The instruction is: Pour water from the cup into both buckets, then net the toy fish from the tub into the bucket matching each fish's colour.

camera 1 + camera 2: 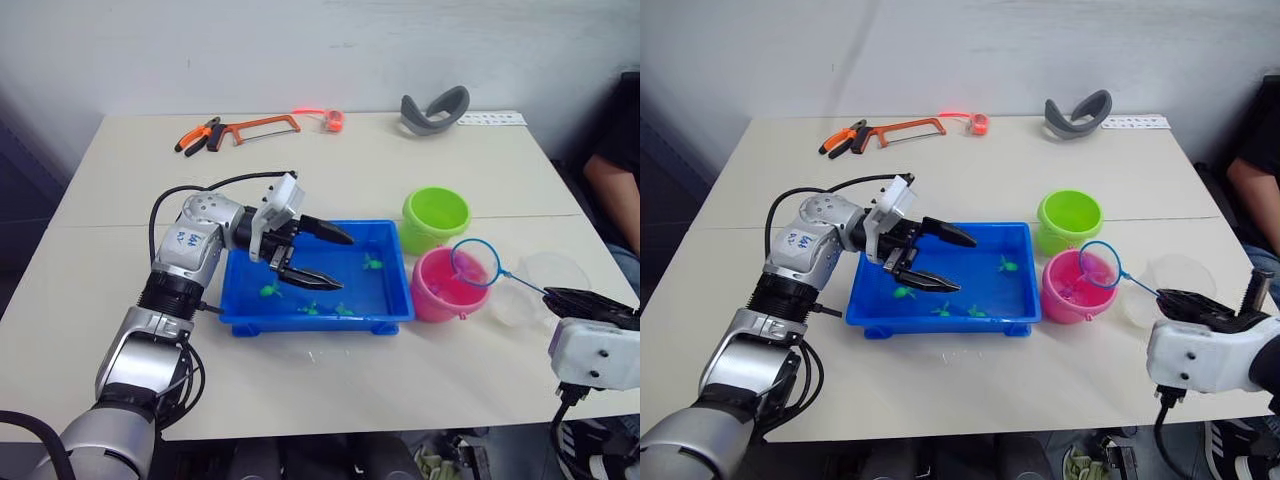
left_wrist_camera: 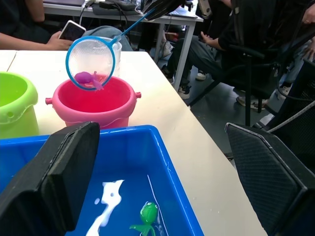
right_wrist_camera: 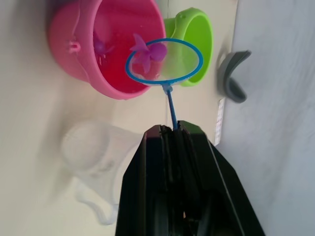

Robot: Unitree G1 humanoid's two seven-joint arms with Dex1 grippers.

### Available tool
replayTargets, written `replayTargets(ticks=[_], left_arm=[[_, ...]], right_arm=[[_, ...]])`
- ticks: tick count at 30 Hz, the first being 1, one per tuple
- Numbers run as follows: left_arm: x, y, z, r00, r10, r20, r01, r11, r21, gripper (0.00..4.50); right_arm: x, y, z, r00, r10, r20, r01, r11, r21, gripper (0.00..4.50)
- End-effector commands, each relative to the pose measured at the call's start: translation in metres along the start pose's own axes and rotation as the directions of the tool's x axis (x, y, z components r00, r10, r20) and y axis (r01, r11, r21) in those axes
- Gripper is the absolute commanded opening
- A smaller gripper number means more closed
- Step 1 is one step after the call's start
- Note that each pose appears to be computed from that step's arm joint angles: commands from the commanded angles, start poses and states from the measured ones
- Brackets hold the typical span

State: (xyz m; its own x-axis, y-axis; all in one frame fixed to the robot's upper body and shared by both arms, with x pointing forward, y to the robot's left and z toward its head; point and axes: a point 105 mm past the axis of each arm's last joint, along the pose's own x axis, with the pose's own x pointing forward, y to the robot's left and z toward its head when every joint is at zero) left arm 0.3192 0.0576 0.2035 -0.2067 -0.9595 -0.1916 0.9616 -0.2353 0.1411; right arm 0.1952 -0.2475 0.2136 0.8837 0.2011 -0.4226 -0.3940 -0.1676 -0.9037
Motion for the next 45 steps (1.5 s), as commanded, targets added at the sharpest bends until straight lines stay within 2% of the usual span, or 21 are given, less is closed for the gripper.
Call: replayTargets(ticks=[1, 4, 9, 17, 22, 33, 36, 40, 42, 43, 45], left_arm=[[0.000, 0.001, 0.010, 1.000, -0.003, 0.005, 0.002, 0.999, 0.046, 4.45], [-0.001, 0.002, 0.010, 1.000, 0.002, 0.006, -0.002, 0.999, 0.045, 4.45], [-0.001, 0.004, 0.011, 1.000, 0.012, 0.009, -0.012, 0.999, 0.046, 4.45], [0.000, 0.007, 0.011, 1.000, 0.016, 0.014, -0.016, 0.999, 0.050, 4.45], [0.000, 0.008, 0.012, 1.000, 0.017, 0.015, -0.017, 0.998, 0.053, 4.45], [0.002, 0.012, 0.014, 1.000, 0.016, 0.019, -0.017, 0.998, 0.066, 4.45], [0.002, 0.013, 0.015, 1.000, 0.019, 0.022, -0.020, 0.997, 0.070, 4.45], [0.001, 0.012, 0.014, 0.999, 0.023, 0.021, -0.025, 0.997, 0.071, 4.45], [-0.001, 0.012, 0.012, 0.999, 0.030, 0.013, -0.031, 0.997, 0.067, 4.45], [-0.002, 0.012, 0.011, 0.999, 0.034, 0.010, -0.034, 0.997, 0.062, 4.45], [-0.007, 0.012, 0.006, 0.999, 0.044, -0.004, -0.044, 0.998, 0.046, 4.45]], right_arm=[[-0.005, -0.008, -0.007, 0.999, -0.028, -0.017, 0.024, 0.975, -0.221, 0.00], [-0.008, -0.022, -0.008, 0.995, -0.099, 0.003, 0.095, 0.944, -0.315, 0.00], [-0.010, -0.024, -0.006, 0.993, -0.109, 0.041, 0.117, 0.916, -0.383, 0.00], [-0.007, -0.010, 0.002, 0.994, -0.041, 0.098, 0.079, 0.906, -0.416, 0.00], [-0.007, -0.018, 0.003, 0.991, -0.071, 0.117, 0.120, 0.861, -0.494, 0.00], [-0.003, -0.012, 0.004, 0.977, 0.021, 0.213, 0.114, 0.789, -0.603, 0.00], [-0.001, -0.020, -0.003, 0.981, -0.022, 0.194, 0.134, 0.798, -0.588, 0.00], [0.000, -0.032, -0.014, 0.982, -0.091, 0.166, 0.158, 0.873, -0.461, 0.00], [-0.002, -0.038, -0.013, 0.980, -0.120, 0.159, 0.180, 0.876, -0.448, 0.00], [-0.003, -0.042, -0.013, 0.978, -0.136, 0.160, 0.191, 0.892, -0.409, 0.00], [-0.005, -0.053, -0.011, 0.961, -0.215, 0.172, 0.242, 0.958, -0.155, 0.00]])
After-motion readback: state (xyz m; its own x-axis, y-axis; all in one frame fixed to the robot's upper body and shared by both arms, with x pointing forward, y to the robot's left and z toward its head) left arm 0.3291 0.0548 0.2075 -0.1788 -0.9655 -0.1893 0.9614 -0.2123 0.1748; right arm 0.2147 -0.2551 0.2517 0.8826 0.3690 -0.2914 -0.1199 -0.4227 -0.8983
